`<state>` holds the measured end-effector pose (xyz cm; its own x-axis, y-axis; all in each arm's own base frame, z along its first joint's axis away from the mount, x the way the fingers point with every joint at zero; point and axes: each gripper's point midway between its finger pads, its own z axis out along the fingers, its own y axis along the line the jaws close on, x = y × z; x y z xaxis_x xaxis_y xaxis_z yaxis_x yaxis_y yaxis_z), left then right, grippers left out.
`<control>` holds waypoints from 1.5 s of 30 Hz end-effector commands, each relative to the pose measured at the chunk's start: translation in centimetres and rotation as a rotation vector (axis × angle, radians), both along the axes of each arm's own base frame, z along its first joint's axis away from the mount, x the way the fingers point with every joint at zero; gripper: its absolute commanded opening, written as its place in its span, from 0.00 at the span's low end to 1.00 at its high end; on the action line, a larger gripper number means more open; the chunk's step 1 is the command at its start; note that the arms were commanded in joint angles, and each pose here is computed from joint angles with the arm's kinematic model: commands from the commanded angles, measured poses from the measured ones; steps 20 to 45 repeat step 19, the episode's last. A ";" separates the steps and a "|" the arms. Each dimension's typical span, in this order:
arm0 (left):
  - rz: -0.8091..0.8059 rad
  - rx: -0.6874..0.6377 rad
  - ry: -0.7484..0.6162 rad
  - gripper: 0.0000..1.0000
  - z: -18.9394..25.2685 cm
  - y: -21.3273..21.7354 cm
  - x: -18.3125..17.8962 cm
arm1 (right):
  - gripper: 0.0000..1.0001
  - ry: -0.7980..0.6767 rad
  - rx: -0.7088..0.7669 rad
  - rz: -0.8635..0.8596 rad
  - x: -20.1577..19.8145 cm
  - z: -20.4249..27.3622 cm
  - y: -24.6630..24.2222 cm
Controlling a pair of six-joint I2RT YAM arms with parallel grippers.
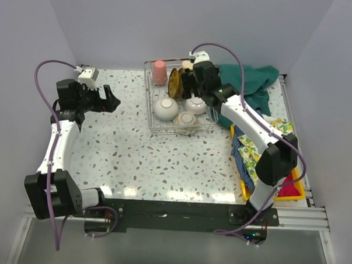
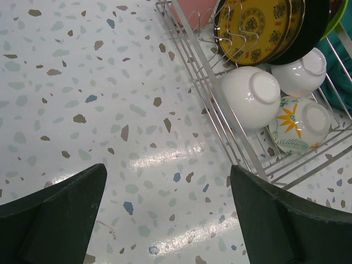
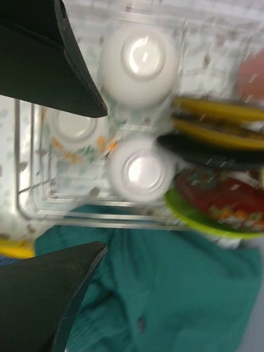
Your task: Load the mixed dishes into the dish rack
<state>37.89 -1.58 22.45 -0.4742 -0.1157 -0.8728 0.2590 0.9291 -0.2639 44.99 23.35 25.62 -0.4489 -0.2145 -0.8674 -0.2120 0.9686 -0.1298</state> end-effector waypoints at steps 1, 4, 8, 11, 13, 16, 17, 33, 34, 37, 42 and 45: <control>-0.003 0.040 -0.019 1.00 -0.7 0.0 1.3 | 0.99 0.118 -0.336 -0.186 -1.5 -2.3 -6.4; -0.018 0.053 -0.003 1.00 -1.5 -0.4 2.1 | 0.99 0.090 -0.373 -0.249 -2.0 -1.9 -8.4; -0.035 0.081 0.016 1.00 -2.0 -0.8 3.3 | 0.98 0.044 -0.439 -0.292 -2.9 -0.8 -11.2; -0.033 0.092 0.013 1.00 -1.8 -1.0 4.6 | 0.99 0.029 -0.445 -0.319 -3.7 0.4 -13.6; -0.034 0.099 -0.002 1.00 -1.3 -1.2 5.3 | 0.98 0.013 -0.432 -0.311 -4.6 1.9 -14.4; -0.041 0.141 -0.017 1.00 -0.9 -1.3 6.1 | 0.99 -0.004 -0.414 -0.256 -5.7 3.1 -14.5; -0.043 0.152 -0.019 1.00 -0.8 -1.2 6.3 | 0.99 -0.027 -0.395 -0.246 -6.4 4.0 -14.7; -0.059 0.196 -0.034 1.00 -0.3 -1.3 6.9 | 0.99 -0.063 -0.353 -0.217 -6.9 5.3 -14.6; -0.059 0.196 -0.034 1.00 -0.3 -1.3 6.9 | 0.99 -0.063 -0.353 -0.217 -6.9 5.3 -14.6; -0.059 0.196 -0.034 1.00 -0.3 -1.3 6.9 | 0.99 -0.063 -0.353 -0.217 -6.9 5.3 -14.6; -0.059 0.196 -0.034 1.00 -0.3 -1.3 6.9 | 0.99 -0.063 -0.353 -0.217 -6.9 5.3 -14.6; -0.059 0.196 -0.034 1.00 -0.3 -1.3 6.9 | 0.99 -0.063 -0.353 -0.217 -6.9 5.3 -14.6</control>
